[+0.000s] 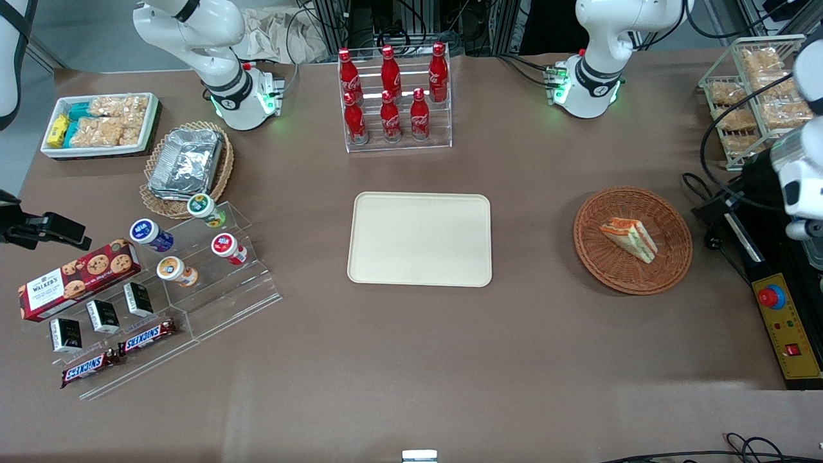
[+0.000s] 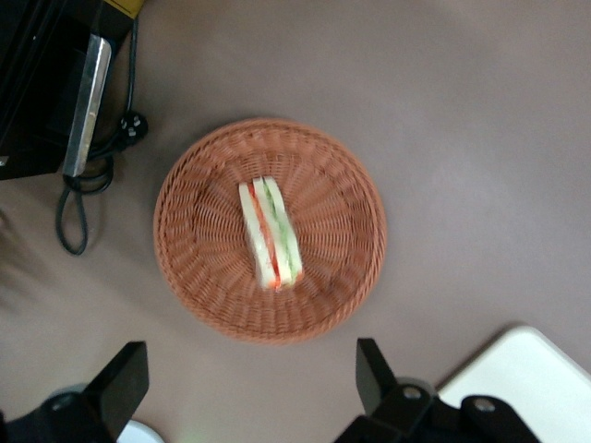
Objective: Place sandwich from basket to tray
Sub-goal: 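Move the left gripper over the wicker basket and lower toward the sandwich, then close the left gripper on the wrapped sandwich in the basket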
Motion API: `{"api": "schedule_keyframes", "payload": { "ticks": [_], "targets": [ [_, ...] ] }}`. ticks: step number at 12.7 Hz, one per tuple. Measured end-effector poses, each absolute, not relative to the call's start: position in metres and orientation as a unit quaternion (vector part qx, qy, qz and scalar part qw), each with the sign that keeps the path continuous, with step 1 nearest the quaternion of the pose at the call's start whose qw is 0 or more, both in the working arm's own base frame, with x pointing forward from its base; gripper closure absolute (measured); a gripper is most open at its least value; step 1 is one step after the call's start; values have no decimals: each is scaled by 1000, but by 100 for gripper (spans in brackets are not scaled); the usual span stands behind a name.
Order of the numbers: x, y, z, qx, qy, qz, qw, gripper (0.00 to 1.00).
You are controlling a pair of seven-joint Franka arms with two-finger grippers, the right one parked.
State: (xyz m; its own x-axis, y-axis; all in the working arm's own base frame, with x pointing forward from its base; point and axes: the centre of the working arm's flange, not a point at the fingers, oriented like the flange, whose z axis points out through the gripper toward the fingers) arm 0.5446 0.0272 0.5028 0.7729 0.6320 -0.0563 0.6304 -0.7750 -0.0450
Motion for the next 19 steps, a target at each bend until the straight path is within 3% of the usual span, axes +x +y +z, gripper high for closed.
{"api": "schedule_keyframes", "payload": {
  "ticks": [4, 19],
  "targets": [
    [517, 25, 420, -912, -409, -2, 0, 0],
    [467, 7, 238, -889, -456, -36, -7, 0]
  ]
}}
